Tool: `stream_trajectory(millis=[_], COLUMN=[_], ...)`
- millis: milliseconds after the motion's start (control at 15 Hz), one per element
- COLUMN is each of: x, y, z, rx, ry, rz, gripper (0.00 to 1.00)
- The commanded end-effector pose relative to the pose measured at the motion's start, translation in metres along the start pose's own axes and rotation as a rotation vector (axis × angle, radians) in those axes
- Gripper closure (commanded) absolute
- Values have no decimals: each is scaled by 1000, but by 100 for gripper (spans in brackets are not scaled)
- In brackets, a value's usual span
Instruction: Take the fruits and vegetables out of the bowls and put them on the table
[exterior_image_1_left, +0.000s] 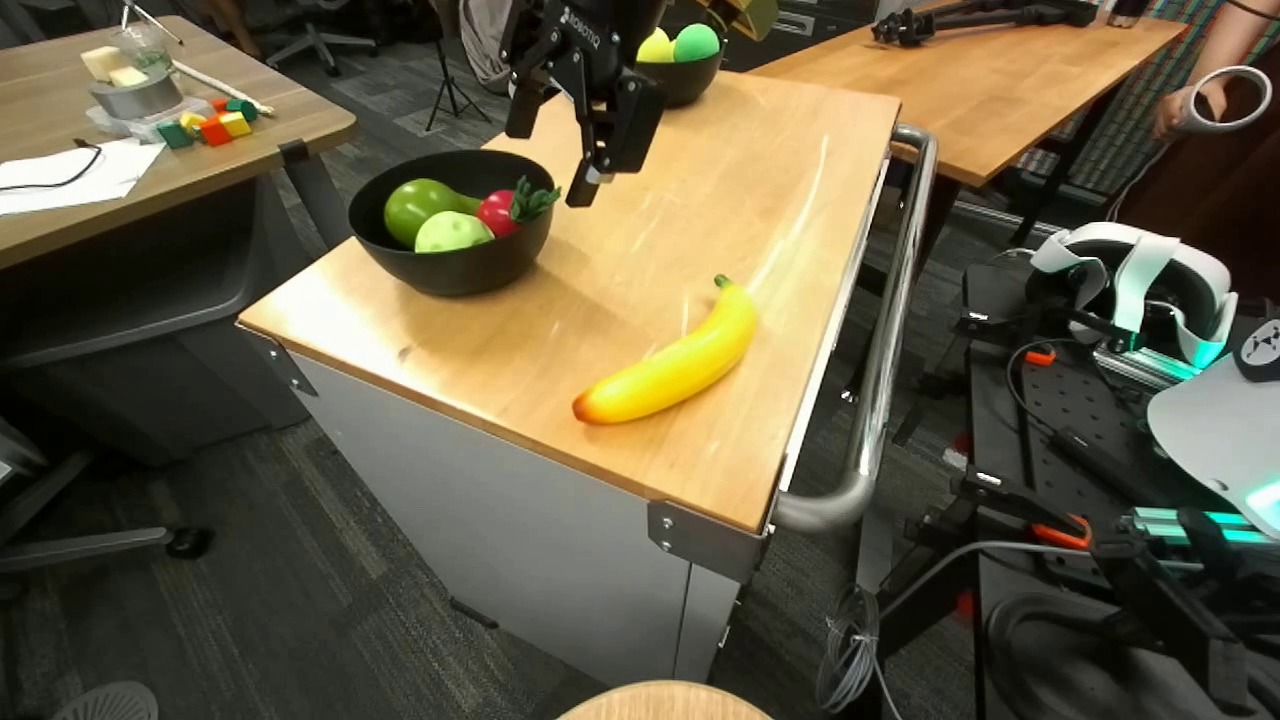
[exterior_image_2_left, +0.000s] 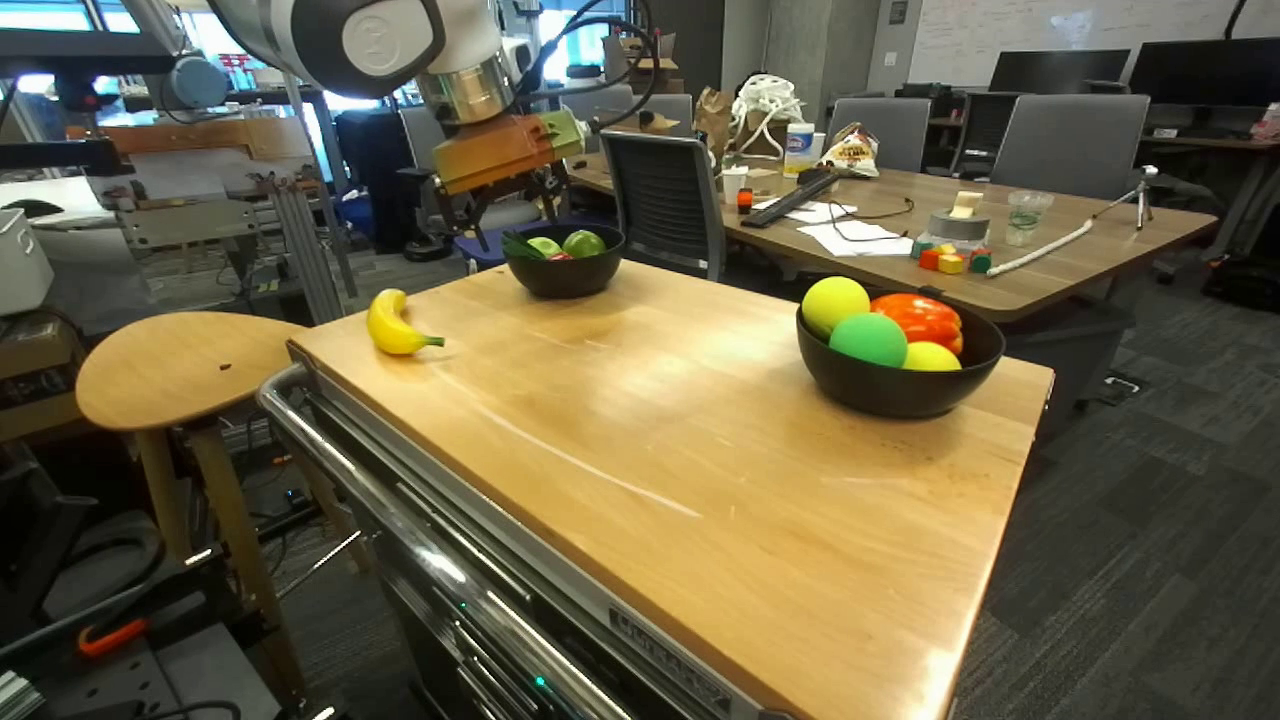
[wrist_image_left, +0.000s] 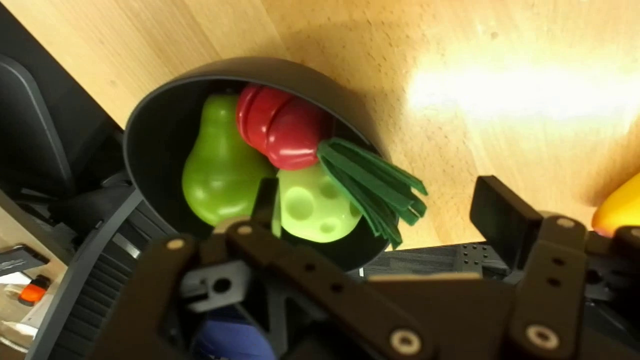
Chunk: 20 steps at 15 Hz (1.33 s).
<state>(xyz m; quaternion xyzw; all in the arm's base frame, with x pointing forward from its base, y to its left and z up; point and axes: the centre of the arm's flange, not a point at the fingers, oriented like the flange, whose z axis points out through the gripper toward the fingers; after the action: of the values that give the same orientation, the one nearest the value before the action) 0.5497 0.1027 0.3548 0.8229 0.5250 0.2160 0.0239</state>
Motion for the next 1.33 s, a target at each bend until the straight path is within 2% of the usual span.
stream_trajectory(millis=[0, 67, 533, 933, 1267], x=[12, 13, 17, 20, 46], y=[1, 0, 0, 0, -10], z=[7, 9, 9, 0, -55], rx=[-13, -12, -18, -32, -88], ry=[-4, -6, -9, 4, 102], rz=[-23, -30, -67, -84, -198], gripper=[36, 46, 99, 98, 98])
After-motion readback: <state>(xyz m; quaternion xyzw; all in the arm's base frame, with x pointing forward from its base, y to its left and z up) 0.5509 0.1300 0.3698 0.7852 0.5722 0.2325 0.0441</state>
